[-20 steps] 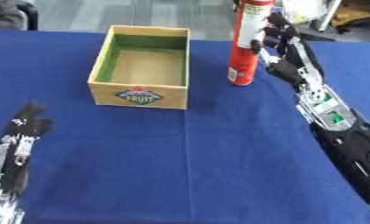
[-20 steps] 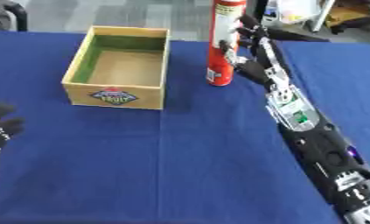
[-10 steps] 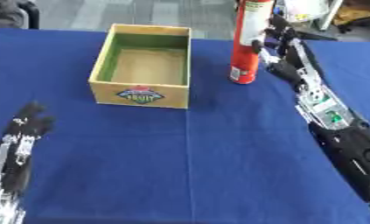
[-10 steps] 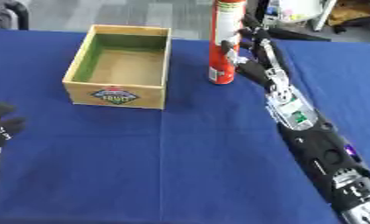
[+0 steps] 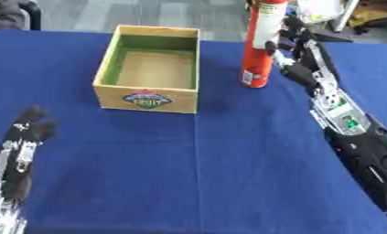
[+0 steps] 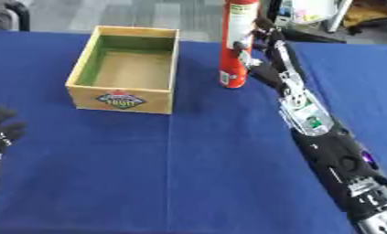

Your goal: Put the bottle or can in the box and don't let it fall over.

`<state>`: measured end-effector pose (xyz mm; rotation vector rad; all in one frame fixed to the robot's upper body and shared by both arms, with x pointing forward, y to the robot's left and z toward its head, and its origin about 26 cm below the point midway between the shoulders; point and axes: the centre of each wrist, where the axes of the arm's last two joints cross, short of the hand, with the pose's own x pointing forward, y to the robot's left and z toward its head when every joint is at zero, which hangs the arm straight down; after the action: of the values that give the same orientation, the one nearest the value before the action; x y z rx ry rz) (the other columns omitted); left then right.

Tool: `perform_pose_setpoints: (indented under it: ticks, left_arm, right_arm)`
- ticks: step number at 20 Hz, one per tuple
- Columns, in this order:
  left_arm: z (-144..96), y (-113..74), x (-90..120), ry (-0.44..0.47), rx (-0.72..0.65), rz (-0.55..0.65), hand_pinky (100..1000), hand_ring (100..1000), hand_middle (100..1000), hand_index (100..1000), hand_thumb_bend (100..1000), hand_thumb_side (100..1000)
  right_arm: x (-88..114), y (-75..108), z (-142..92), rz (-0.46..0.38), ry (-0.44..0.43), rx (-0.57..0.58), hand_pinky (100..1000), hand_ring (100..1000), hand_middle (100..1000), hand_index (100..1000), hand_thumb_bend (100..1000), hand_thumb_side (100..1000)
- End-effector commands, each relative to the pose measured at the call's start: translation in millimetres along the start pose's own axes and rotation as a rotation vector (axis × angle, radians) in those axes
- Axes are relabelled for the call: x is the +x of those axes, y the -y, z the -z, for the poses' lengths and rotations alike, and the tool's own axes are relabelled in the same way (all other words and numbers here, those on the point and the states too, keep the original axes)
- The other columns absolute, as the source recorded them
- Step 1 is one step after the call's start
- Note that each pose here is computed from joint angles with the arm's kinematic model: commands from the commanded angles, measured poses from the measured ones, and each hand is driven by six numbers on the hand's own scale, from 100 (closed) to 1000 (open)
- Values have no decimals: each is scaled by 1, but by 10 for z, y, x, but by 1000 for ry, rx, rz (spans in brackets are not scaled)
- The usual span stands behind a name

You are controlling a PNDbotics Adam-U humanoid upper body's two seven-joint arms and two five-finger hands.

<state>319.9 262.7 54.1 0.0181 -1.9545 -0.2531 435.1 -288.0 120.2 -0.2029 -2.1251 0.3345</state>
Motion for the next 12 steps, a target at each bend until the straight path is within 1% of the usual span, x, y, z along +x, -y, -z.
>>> perform_pose_setpoints:
  ticks: [1, 8, 9, 11, 12]
  left_arm:
    - [56, -21, 75, 30, -9, 9, 855, 817, 851, 943, 432, 755]
    - [55, -23, 74, 29, -8, 10, 855, 818, 851, 943, 433, 755]
    - [54, -24, 74, 29, -7, 10, 855, 818, 851, 943, 433, 755]
    - [53, -23, 73, 29, -8, 10, 855, 819, 850, 943, 436, 757]
    - [53, -23, 72, 29, -8, 10, 855, 819, 850, 943, 433, 755]
  right_arm:
    - [64, 118, 61, -23, 22, -18, 877, 952, 968, 1000, 339, 396]
    - [38, 174, 44, -38, 10, -40, 877, 952, 968, 1000, 337, 398]
    - [33, 182, 41, -39, 7, -45, 877, 952, 968, 1000, 309, 408]
    - [22, 200, 36, -41, 2, -54, 877, 952, 968, 1000, 313, 407]
    - [17, 208, 36, -42, 0, -58, 877, 952, 968, 1000, 336, 399]
